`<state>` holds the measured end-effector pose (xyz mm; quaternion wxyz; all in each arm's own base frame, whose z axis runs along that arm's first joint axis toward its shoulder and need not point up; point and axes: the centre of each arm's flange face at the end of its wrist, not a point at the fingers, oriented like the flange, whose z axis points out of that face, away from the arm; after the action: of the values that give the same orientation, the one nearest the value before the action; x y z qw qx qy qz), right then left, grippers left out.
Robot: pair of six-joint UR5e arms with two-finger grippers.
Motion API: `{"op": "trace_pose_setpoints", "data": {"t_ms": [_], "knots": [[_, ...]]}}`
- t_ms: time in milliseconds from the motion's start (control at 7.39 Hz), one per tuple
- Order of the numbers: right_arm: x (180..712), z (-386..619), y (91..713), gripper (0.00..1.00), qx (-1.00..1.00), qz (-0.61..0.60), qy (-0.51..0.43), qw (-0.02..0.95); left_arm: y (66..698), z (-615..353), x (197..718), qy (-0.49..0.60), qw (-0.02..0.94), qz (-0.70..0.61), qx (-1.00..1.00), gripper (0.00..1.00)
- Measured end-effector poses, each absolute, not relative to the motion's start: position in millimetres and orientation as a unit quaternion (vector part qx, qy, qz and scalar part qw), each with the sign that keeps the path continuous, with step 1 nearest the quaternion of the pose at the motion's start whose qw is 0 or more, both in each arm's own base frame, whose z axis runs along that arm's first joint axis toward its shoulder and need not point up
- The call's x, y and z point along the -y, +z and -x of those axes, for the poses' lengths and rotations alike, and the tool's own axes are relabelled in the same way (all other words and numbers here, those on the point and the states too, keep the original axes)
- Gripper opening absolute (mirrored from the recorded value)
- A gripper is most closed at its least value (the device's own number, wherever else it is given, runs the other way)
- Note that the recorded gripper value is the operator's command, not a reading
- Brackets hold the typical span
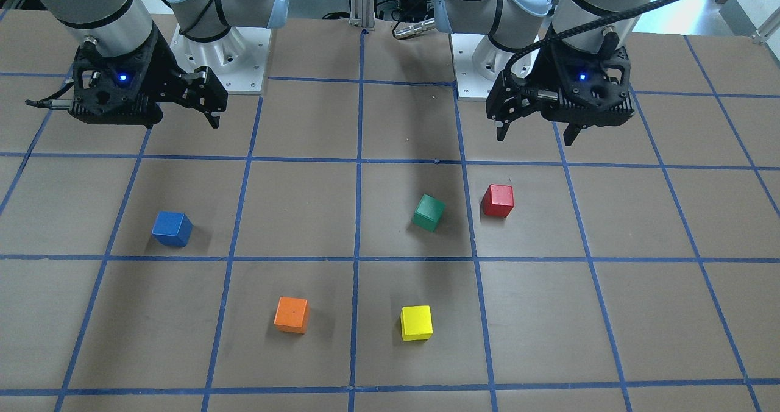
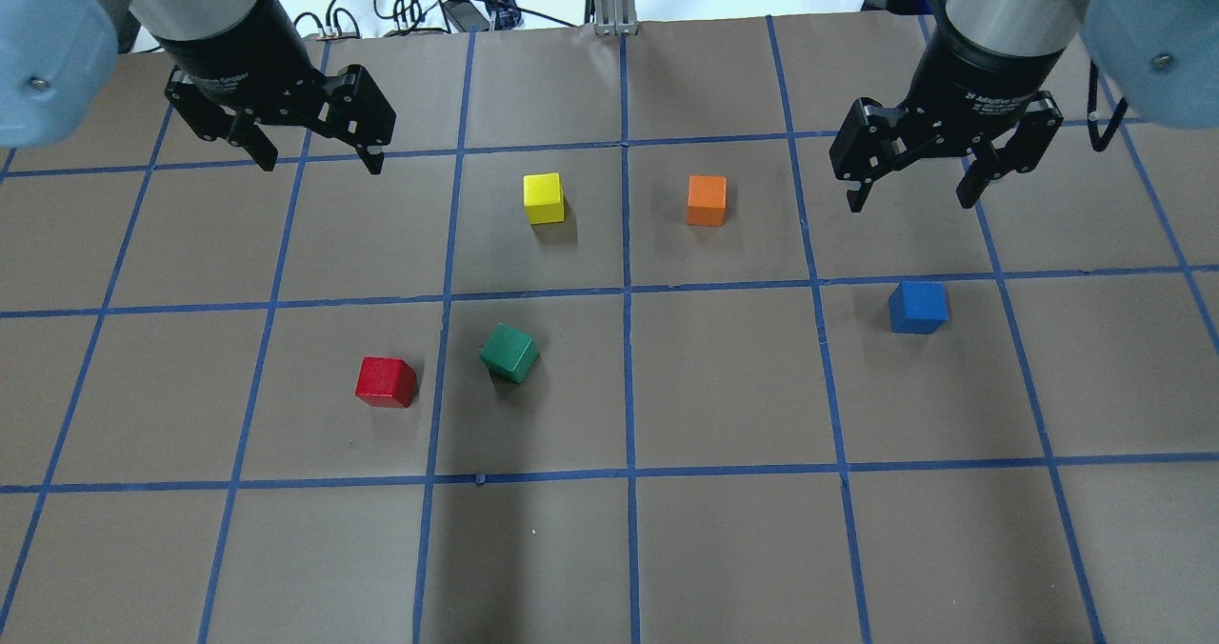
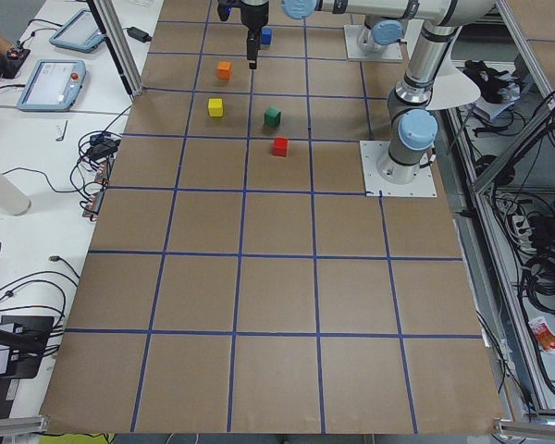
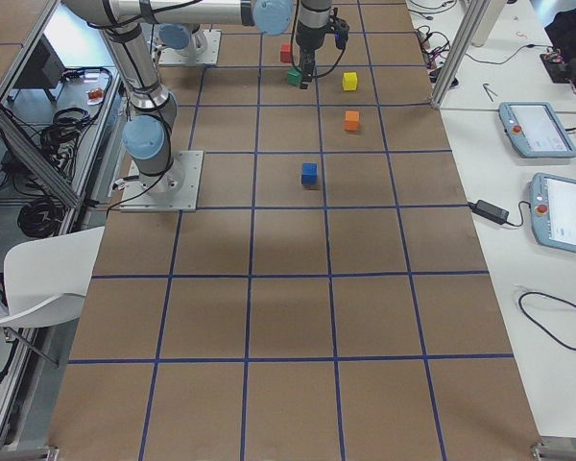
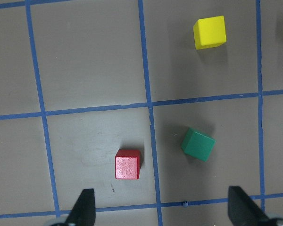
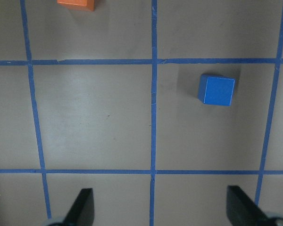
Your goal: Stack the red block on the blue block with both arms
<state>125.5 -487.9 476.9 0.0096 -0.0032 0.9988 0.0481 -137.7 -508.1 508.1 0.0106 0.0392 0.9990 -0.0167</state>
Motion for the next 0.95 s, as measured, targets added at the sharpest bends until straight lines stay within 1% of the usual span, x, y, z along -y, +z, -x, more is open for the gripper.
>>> {"op": "trace_pose_setpoints", "data": {"t_ms": [947], "knots": [[484.8,-125.1,484.4,1.0,-0.999,-0.002,0.041,0.005,511.9,136.9,504.2,-0.018,0.011,-0.039,-0.999,1.0]]}}
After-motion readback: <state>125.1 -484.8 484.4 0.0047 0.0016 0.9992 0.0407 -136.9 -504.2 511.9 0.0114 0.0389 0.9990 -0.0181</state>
